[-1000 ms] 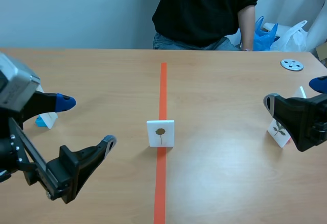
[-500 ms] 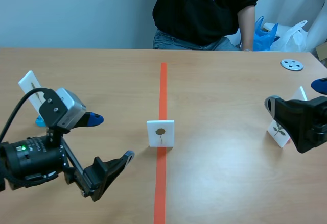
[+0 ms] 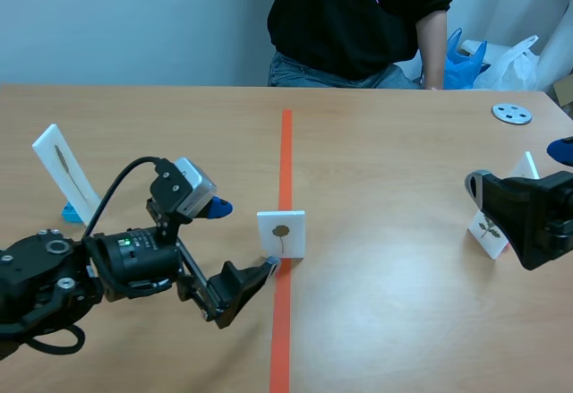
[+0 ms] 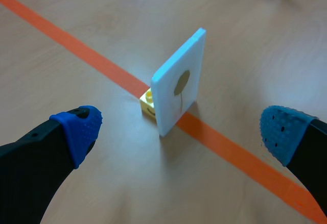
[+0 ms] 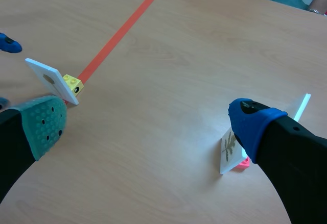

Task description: Sort the leaf by its shape. The table is split by an orange tape line. A compound leaf with several leaflets goes to the left side, a simple leaf with one blade goes to the right side. Return to the home posture when a red brick is placed on the table.

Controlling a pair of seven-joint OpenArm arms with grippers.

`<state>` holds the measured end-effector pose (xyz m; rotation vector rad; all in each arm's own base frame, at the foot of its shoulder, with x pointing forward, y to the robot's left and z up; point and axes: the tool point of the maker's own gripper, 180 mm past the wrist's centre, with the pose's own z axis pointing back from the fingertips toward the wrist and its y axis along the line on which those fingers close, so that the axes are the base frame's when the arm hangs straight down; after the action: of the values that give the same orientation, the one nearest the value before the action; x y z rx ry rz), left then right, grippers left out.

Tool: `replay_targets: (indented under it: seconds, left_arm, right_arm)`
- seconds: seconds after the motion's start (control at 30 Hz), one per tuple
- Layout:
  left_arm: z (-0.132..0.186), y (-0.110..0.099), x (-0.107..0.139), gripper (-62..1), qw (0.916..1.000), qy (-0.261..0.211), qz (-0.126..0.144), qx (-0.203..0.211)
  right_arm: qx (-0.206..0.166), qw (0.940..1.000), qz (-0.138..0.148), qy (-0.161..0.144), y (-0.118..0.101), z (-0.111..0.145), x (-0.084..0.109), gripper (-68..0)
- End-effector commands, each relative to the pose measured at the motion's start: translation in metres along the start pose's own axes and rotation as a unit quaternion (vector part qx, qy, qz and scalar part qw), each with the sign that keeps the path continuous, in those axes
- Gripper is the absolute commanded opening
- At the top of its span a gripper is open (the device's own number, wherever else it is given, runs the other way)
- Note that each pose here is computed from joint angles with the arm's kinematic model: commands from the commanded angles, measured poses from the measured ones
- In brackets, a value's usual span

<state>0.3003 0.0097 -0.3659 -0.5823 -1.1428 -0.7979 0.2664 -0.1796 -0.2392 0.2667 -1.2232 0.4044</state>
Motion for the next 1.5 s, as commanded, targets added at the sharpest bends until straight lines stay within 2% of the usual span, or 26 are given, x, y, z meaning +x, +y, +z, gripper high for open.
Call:
replay_targets:
  seconds: [0.0, 0.17, 0.27, 0.5, 0.77, 1.2, 1.47]
  left_arm:
    - [-0.01, -0.005, 0.018, 1.4, 0.9995, -0.03, -0.003, -0.01]
    - [-0.027, -0.021, 0.022, 1.4, 0.9981, -0.044, -0.013, -0.041]
    - [-0.035, -0.023, 0.025, 1.4, 0.9975, -0.049, -0.019, -0.047]
    - [-0.045, -0.011, 0.026, 1.4, 0.9977, -0.055, -0.034, -0.022]
    - [-0.047, -0.008, 0.012, 1.4, 0.9987, -0.042, -0.024, -0.014]
    - [-0.055, -0.01, 0.016, 1.4, 0.9983, -0.055, -0.019, -0.006]
    - [-0.055, -0.004, 0.017, -24.4, 0.9981, -0.055, -0.026, 0.007]
  right_arm:
    - [-0.003, 0.9997, 0.007, -0.022, -0.001, 0.0, 0.015, 0.4]
    - [-0.003, 0.9997, 0.007, -0.022, -0.001, 0.0, 0.015, 0.4]
    - [-0.003, 0.9997, 0.007, -0.022, -0.001, 0.0, 0.015, 0.4]
    - [-0.003, 0.9997, 0.007, -0.022, -0.001, 0.0, 0.015, 0.4]
    - [-0.004, 0.9997, 0.001, -0.024, -0.001, 0.0, 0.014, 0.4]
    - [-0.004, 0.9997, 0.0, -0.024, 0.0, 0.0, 0.014, 0.4]
    - [-0.004, 0.9997, 0.0, -0.024, 0.0, 0.0, 0.014, 0.4]
